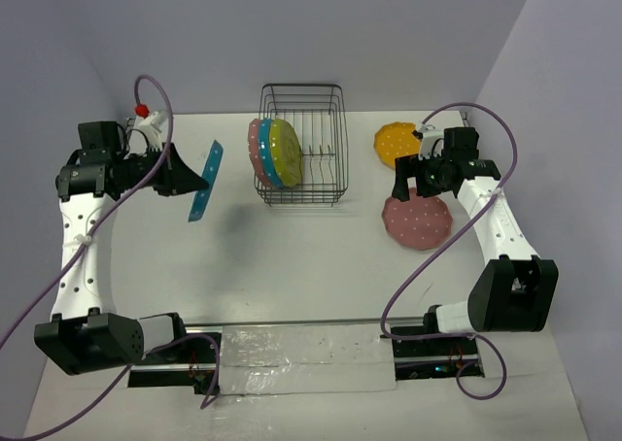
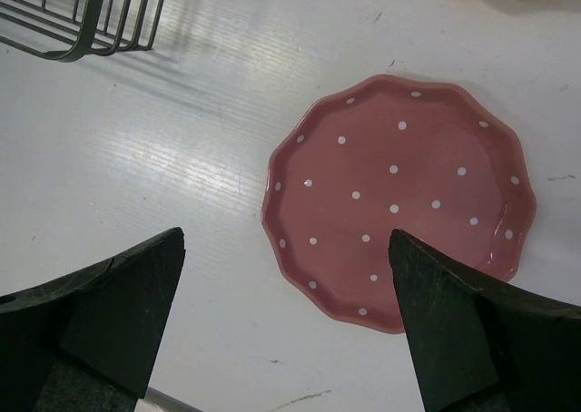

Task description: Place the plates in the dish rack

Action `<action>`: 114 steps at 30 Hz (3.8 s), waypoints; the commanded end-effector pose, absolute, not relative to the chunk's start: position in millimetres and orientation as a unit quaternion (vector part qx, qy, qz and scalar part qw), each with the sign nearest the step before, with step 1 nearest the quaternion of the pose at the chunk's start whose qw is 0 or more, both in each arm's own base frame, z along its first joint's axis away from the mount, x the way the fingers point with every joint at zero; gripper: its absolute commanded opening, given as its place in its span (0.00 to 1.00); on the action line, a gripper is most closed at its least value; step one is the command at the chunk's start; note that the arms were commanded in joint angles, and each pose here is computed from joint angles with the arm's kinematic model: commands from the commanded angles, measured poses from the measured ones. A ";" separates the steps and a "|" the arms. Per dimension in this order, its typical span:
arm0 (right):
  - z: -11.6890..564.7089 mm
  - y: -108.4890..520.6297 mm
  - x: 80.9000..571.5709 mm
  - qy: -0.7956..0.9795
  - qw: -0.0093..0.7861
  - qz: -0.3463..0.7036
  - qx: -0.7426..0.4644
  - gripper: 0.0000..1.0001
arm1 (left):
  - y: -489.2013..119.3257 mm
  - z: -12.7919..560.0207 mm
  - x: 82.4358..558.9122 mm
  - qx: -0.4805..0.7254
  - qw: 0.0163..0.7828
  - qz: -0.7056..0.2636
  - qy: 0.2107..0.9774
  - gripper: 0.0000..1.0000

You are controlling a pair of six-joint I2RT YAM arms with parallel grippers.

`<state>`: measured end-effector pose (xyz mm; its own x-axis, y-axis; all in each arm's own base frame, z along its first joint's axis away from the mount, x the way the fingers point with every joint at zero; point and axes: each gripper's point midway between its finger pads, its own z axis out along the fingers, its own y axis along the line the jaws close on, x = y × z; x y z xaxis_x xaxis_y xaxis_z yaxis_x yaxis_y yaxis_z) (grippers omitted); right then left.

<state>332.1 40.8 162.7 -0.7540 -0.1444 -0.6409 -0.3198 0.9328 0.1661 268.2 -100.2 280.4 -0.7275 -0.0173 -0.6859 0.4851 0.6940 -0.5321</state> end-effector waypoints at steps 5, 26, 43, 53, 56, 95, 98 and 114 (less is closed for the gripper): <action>180.7 49.6 342.6 0.917 0.345 0.154 -0.130 1.00 | -148.5 423.4 247.5 0.186 0.413 -0.545 0.706 0.00; 178.6 49.3 346.4 0.921 0.335 0.154 -0.125 1.00 | -270.9 472.7 339.2 0.123 0.431 -0.672 0.589 0.00; 163.7 43.7 344.5 0.927 0.323 0.140 -0.128 1.00 | -286.3 398.5 415.3 0.000 0.378 -0.696 0.610 0.00; 159.2 41.1 342.7 0.929 0.320 0.131 -0.131 1.00 | -290.5 360.3 433.7 -0.031 0.352 -0.688 0.634 0.00; 157.7 41.4 343.1 0.929 0.319 0.132 -0.130 1.00 | -290.3 343.8 439.1 -0.049 0.342 -0.685 0.641 0.00; 170.5 41.6 348.1 0.925 0.332 0.130 -0.128 1.00 | -261.5 336.1 504.4 -0.045 0.512 -0.385 0.767 0.99; 172.9 39.9 349.6 0.925 0.336 0.125 -0.129 1.00 | -266.6 359.5 502.8 -0.014 0.545 -0.362 0.756 0.99; 168.9 -7.1 346.3 0.938 0.342 0.012 -0.060 1.00 | -184.7 371.5 411.1 0.133 0.619 -0.130 0.763 0.99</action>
<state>344.5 6.1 155.1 -0.7879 -0.1312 -0.6017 -0.1840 0.9826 0.0266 424.4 -215.4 378.6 -0.2077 -0.0550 -0.9766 0.4106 0.9013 -0.1381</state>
